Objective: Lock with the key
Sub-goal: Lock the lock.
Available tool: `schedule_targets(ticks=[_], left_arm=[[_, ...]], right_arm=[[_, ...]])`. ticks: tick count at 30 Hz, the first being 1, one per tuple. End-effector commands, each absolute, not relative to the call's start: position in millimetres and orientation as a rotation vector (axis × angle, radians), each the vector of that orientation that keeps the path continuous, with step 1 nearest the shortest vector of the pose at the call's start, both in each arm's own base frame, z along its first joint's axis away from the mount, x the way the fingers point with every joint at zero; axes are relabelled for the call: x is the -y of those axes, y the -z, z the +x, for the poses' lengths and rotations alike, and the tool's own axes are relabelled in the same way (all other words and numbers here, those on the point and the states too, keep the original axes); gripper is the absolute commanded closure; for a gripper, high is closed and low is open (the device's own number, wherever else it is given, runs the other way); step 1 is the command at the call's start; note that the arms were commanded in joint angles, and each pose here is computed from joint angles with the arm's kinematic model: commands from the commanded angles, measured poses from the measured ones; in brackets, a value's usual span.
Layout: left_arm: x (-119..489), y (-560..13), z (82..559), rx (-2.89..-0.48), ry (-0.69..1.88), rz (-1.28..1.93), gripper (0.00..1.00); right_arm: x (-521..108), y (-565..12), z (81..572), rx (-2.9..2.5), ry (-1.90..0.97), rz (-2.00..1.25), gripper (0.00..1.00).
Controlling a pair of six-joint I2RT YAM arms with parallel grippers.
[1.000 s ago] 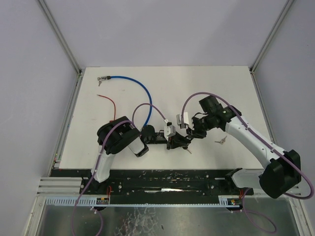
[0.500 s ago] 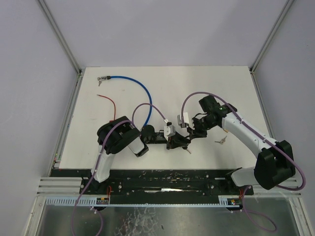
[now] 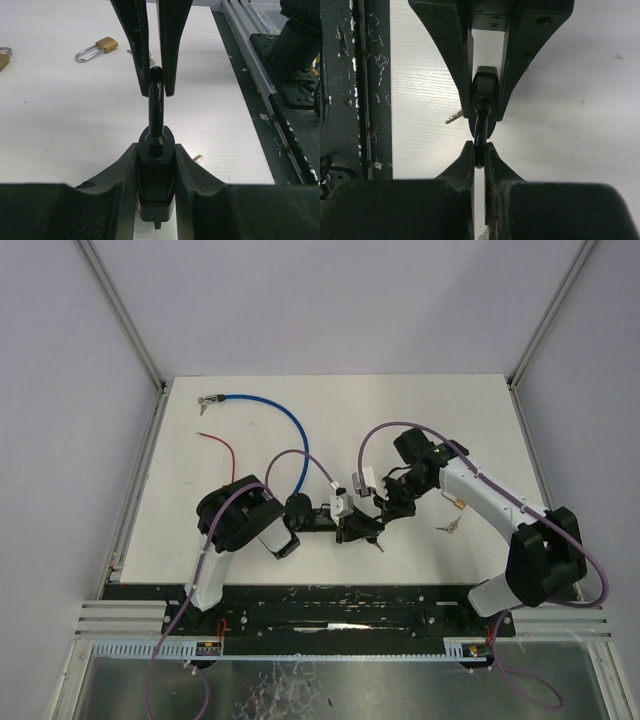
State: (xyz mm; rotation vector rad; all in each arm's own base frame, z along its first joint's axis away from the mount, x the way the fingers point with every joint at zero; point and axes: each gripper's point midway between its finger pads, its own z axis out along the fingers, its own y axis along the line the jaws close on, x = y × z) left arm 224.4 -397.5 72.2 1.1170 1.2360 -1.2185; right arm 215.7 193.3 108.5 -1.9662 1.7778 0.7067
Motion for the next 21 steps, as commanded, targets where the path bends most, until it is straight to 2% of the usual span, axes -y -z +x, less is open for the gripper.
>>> schedule_targets(ticks=[1, 11, 21], left_arm=[[395.3, -74.4, 225.2, -1.174, 1.191, 1.123, 1.00], [393.3, -66.6, 230.3, -1.206, 1.164, 1.103, 1.00], [397.0, -72.5, 229.7, -1.211, 1.202, 1.085, 1.00]], right_arm=[[-202.3, -78.0, 195.7, -1.906, -0.837, -2.004, 1.00], [-208.2, -66.6, 186.3, -2.037, -0.940, -1.895, 1.00], [-242.1, -124.9, 199.9, -1.873, -1.000, -1.876, 1.00]])
